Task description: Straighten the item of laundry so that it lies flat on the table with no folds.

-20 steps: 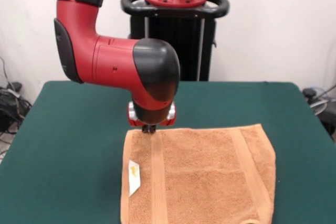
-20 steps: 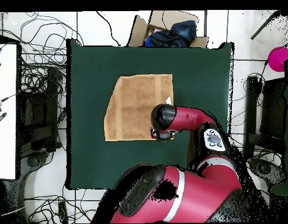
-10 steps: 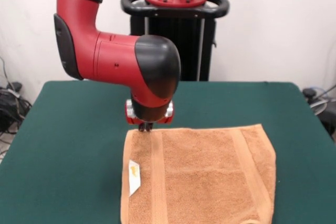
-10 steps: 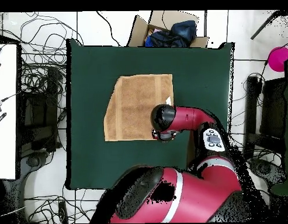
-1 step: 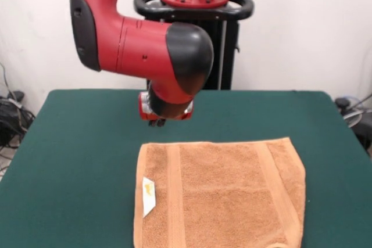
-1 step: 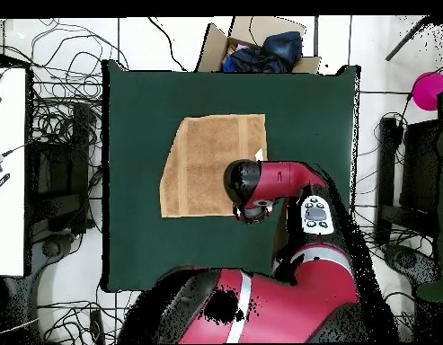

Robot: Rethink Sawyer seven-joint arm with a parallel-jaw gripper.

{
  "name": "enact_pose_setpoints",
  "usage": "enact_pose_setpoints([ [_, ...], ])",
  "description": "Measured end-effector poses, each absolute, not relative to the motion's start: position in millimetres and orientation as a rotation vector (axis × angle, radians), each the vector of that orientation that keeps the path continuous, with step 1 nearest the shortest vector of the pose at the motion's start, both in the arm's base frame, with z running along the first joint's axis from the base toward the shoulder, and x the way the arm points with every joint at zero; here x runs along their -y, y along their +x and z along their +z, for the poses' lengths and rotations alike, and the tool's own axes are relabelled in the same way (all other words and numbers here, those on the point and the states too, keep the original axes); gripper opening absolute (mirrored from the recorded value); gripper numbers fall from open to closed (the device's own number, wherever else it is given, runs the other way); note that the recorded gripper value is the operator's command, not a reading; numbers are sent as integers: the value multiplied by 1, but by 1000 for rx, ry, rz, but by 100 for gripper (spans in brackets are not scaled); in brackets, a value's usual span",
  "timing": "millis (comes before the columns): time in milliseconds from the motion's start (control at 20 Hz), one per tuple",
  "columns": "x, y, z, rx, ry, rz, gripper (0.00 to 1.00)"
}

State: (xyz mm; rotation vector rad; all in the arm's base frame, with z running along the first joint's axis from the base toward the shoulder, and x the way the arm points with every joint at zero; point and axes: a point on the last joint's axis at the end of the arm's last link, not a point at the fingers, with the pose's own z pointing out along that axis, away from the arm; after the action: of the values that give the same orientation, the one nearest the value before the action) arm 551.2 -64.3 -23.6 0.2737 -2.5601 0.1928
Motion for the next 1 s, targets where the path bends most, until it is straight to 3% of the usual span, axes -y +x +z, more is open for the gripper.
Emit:
enact_pose_setpoints([
  [500,61,571,1,2678,201,107,0],
  [1000,64,592,-26,2871,151,24,0],
])
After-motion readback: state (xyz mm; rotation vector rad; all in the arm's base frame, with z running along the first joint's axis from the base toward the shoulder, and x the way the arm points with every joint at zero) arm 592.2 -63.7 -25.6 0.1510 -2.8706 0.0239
